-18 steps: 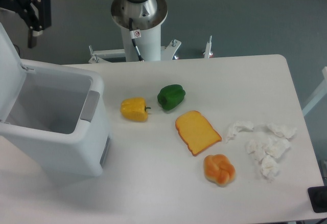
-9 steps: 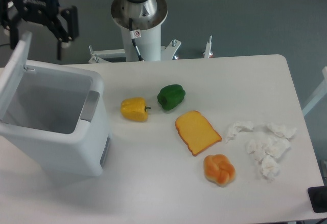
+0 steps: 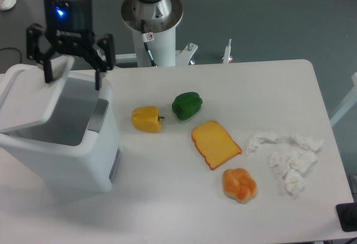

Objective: Close the trash can
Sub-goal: 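Push the lid forward and down with the gripper to shut it, then hold the gripper above the closed lid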

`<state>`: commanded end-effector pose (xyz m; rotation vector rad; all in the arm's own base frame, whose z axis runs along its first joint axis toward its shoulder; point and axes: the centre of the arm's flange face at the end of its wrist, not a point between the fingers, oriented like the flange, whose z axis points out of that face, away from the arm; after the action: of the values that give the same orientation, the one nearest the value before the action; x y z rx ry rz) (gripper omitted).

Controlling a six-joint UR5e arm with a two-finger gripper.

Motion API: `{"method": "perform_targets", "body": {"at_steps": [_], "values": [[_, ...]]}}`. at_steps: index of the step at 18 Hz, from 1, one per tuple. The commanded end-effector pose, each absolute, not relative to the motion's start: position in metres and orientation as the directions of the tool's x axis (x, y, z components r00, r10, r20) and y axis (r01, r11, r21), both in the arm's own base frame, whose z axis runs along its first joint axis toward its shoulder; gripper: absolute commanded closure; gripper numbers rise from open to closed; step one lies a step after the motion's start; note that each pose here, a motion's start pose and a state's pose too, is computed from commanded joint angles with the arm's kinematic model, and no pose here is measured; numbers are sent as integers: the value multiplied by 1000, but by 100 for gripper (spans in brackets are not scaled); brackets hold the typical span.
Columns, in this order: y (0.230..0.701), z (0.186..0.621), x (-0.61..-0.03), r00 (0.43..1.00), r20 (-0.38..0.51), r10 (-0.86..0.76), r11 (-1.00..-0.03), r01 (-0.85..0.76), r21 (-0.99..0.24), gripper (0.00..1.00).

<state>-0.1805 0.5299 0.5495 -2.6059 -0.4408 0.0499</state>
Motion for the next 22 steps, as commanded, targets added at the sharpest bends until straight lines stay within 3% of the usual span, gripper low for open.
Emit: {"method": "perform_targets", "body": {"at_steps": [22], "values": [[548,498,-201,943,32,330,-858,314,-407,0]]}}
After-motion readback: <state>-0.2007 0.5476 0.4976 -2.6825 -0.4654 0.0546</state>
